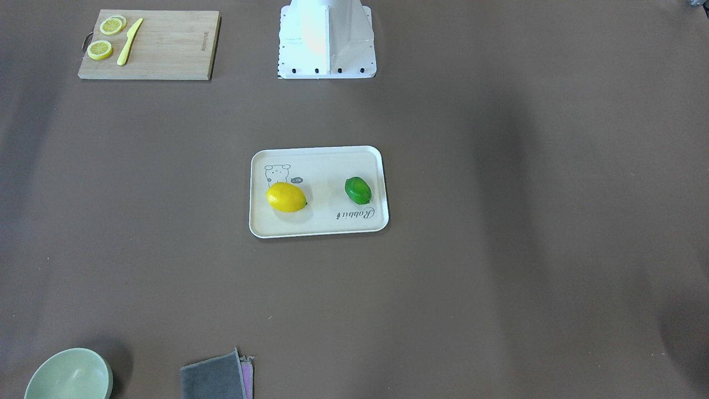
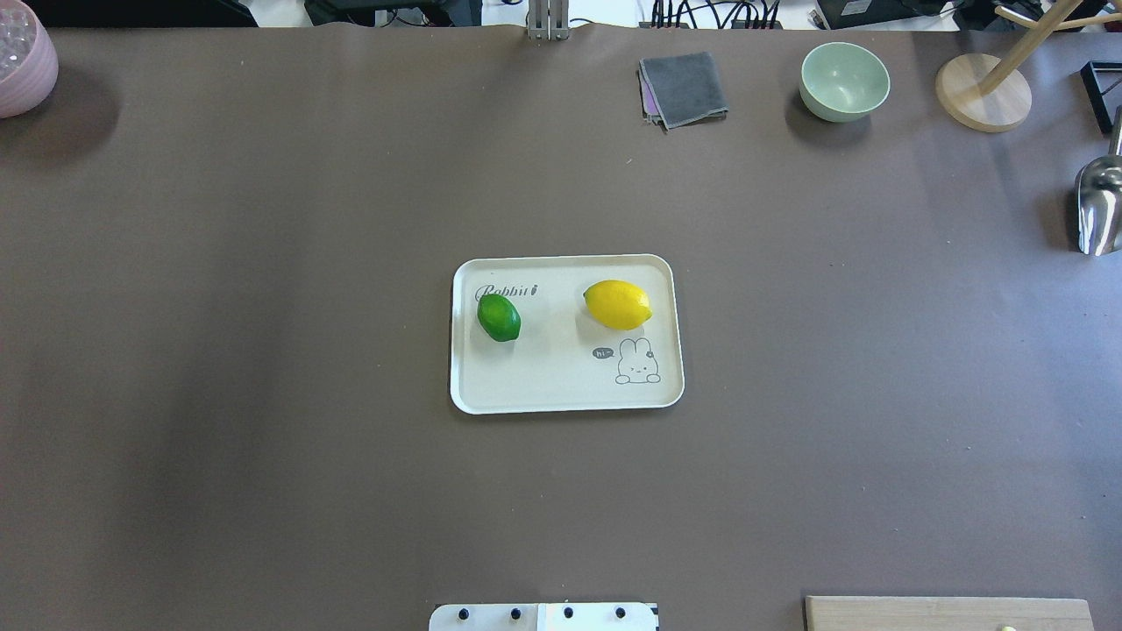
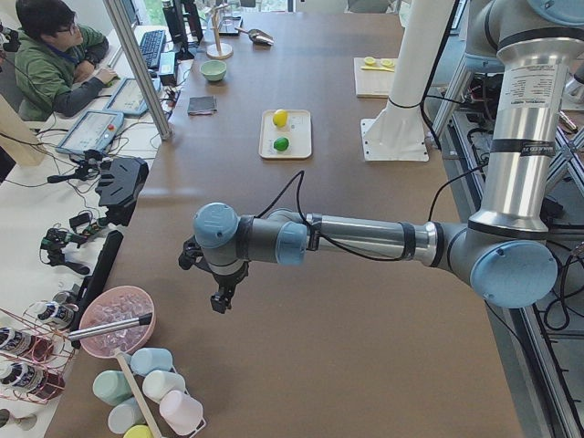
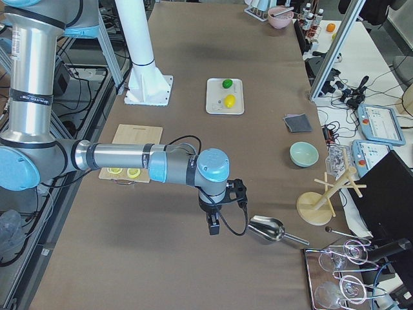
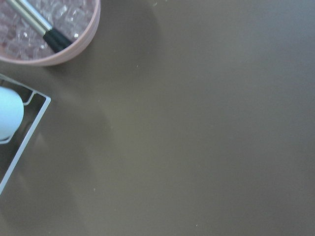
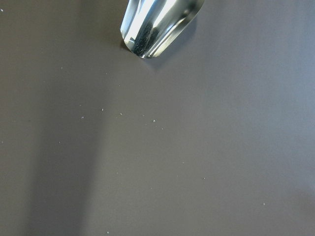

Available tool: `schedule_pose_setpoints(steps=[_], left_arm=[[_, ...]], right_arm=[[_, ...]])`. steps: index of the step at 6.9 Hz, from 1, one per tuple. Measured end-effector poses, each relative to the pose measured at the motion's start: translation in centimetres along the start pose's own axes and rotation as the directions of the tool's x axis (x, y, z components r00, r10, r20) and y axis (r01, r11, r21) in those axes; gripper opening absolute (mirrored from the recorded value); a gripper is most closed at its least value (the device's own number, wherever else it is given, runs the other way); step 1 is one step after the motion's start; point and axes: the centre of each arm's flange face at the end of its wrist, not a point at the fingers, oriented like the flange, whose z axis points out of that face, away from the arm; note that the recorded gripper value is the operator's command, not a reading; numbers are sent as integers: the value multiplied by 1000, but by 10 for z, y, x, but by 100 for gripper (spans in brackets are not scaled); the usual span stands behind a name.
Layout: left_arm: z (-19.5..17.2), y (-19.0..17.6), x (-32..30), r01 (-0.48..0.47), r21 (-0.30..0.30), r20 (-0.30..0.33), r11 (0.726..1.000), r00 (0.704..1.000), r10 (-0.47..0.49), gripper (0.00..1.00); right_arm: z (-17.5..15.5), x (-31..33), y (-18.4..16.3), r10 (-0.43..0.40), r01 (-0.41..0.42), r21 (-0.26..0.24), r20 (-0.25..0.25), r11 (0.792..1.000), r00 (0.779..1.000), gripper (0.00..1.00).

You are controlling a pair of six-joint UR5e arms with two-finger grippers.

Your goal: Place all lemons on tray

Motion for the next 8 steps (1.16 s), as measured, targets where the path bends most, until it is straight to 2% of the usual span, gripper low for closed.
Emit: schedule_pose_setpoints(steps=[2, 5, 8], left_arm=[[-12, 27, -24, 77, 19, 7, 997, 997, -77, 99], [-48, 39, -10, 149, 4, 6, 989, 989, -149, 99], [-52, 92, 7, 174, -10, 22, 985, 985, -174, 99]], right_arm=[[3, -1, 1, 4, -4, 5, 38, 1000, 999, 100], [6, -1, 5, 8, -8, 1, 52, 1000, 999, 100], [13, -1, 17, 19, -19, -4, 86, 1000, 996, 100]])
